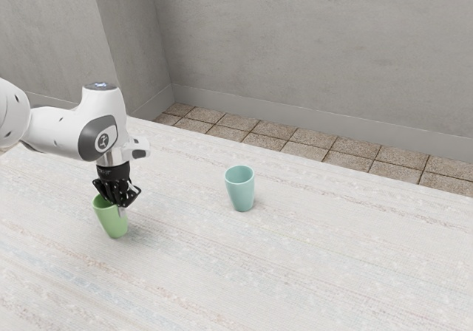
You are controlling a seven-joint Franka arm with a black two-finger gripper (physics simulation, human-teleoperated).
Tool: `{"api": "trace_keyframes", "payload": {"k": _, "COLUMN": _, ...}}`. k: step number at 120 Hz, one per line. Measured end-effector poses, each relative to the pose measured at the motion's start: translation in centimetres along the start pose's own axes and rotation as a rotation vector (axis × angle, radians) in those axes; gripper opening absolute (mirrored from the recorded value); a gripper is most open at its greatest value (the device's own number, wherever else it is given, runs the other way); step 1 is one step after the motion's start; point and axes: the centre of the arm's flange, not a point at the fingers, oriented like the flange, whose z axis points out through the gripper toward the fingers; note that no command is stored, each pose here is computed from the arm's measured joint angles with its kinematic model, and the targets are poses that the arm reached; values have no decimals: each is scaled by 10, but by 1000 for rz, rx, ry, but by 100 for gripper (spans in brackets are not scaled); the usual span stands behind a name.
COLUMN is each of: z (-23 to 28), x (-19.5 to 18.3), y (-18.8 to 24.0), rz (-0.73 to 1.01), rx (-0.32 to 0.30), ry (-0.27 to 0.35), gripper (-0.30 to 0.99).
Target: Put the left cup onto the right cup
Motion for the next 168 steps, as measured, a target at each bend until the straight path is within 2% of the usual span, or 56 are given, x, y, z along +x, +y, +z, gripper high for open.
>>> {"api": "trace_keyframes", "payload": {"k": 13, "z": -6, "x": 3, "y": 1, "rz": 1, "rx": 4, "ry": 8, "gripper": -9}}
{"api": "trace_keyframes", "payload": {"k": 90, "z": -123, "x": 41, "y": 8, "rz": 22, "rx": 34, "ry": 67, "gripper": -9}}
{"api": "trace_keyframes", "payload": {"k": 133, "z": -158, "x": 57, "y": 49, "rz": 90, "rx": 36, "ry": 98, "gripper": -9}}
{"api": "trace_keyframes", "payload": {"k": 168, "z": -163, "x": 90, "y": 85, "rz": 136, "rx": 42, "ry": 110, "gripper": -9}}
